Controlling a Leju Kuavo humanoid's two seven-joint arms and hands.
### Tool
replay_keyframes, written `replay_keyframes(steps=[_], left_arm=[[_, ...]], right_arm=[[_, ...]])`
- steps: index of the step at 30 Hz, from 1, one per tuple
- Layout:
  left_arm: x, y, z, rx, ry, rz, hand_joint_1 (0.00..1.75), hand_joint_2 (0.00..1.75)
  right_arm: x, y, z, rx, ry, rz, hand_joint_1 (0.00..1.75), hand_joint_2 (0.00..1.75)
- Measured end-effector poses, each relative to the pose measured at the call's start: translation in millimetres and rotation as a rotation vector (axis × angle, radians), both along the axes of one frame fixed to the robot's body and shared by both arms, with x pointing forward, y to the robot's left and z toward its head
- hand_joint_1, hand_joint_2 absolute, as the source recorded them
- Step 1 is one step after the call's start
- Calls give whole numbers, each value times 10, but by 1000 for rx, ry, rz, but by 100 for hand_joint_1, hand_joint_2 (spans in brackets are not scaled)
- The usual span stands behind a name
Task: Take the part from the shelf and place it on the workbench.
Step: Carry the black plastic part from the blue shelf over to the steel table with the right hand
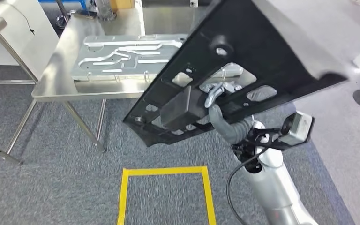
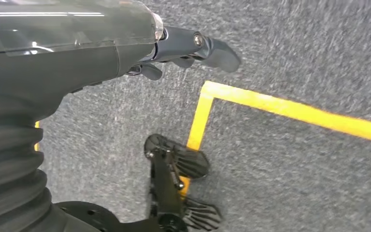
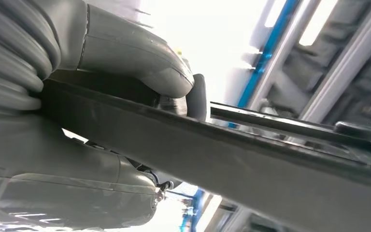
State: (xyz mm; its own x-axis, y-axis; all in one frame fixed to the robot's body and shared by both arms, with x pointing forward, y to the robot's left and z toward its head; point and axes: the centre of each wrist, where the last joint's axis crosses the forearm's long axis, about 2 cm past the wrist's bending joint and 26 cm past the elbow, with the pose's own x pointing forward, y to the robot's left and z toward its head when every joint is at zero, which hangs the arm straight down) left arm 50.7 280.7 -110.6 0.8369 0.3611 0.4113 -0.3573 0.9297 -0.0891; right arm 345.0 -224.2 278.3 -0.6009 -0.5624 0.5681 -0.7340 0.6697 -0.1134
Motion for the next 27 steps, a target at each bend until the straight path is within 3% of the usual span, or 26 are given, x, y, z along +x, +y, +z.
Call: replay_keyframes(steps=[6,27], left_arm=[[20,-7,3,-5,-5,3,0,175],[-36,-17,-4,-2,8,13,0,175]], right_arm=[[42,-6,113,-2,-35,16,175,175],[-38,-63,62,24,-48,9,175,175]])
